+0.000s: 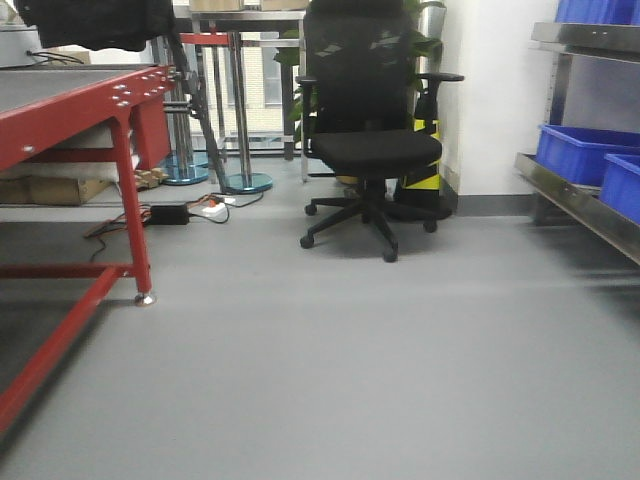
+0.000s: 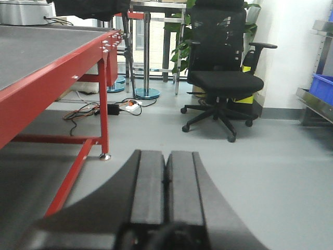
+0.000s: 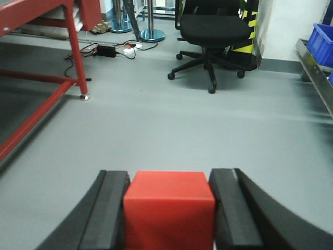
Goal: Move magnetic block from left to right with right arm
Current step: 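Turn the base past the chair toward the second carpeted table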
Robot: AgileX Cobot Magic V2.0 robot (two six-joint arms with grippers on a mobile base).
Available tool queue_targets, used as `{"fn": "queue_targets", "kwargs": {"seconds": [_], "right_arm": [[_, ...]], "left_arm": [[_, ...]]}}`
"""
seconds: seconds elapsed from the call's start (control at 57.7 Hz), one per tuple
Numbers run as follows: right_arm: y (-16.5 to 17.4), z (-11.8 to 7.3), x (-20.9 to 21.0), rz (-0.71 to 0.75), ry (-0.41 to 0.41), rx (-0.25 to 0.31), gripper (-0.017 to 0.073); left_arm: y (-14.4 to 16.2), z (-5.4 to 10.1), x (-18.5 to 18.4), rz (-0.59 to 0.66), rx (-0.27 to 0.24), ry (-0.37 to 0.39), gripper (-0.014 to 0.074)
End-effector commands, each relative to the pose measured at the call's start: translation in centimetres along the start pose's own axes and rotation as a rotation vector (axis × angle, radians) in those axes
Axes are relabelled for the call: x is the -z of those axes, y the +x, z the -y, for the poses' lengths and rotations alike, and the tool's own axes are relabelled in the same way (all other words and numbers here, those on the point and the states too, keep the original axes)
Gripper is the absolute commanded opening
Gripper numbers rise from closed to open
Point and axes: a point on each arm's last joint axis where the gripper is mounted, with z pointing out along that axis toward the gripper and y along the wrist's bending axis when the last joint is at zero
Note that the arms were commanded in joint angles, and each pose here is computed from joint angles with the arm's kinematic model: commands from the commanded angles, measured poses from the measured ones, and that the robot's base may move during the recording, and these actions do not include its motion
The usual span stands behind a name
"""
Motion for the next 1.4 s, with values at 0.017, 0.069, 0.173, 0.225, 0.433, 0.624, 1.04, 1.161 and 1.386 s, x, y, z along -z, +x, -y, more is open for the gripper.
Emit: {"fn": "queue_targets", "kwargs": {"seconds": [0.017, 0.069, 0.173, 0.225, 0.433, 0.624, 1.04, 1.161, 1.386], "right_arm": [[-1.59, -0.07, 0.26, 0.105, -0.003, 0.022, 0.0235], [-1.59, -0.07, 0.26, 0.105, -0.003, 0.022, 0.0235], [-1.59, -0.07, 0.26, 0.105, -0.003, 0.022, 0.0235], [-1.59, -0.07, 0.26, 0.105, -0.003, 0.022, 0.0235], [-1.59, -0.07, 0.26, 0.105, -0.003, 0.022, 0.0235], [-1.59, -0.07, 0.26, 0.105, -0.003, 0.022, 0.0235], [-1.59, -0.07, 0.26, 0.105, -0.003, 0.022, 0.0235], [-1.59, -0.07, 0.26, 0.105, -0.003, 0.022, 0.0235], [-1.59, -0.07, 0.26, 0.105, -0.003, 0.022, 0.0235]], "left_arm": [[-0.55, -0.05, 0.08, 0.086, 0.011, -0.004, -0.0126], [-0.55, -0.05, 0.08, 0.086, 0.011, -0.004, -0.0126], [-0.55, -0.05, 0.08, 0.086, 0.011, -0.004, -0.0126], [-0.55, -0.05, 0.08, 0.086, 0.011, -0.004, -0.0126], [-0.55, -0.05, 0.08, 0.086, 0.011, -0.004, -0.0126], [-0.55, -0.05, 0.08, 0.086, 0.011, -0.004, -0.0126], [-0.55, -0.05, 0.08, 0.086, 0.011, -0.004, -0.0126], [-0.55, -0.05, 0.08, 0.086, 0.011, -0.004, -0.0126], [-0.55, -0.05, 0.08, 0.086, 0.011, -0.004, -0.0126]]}}
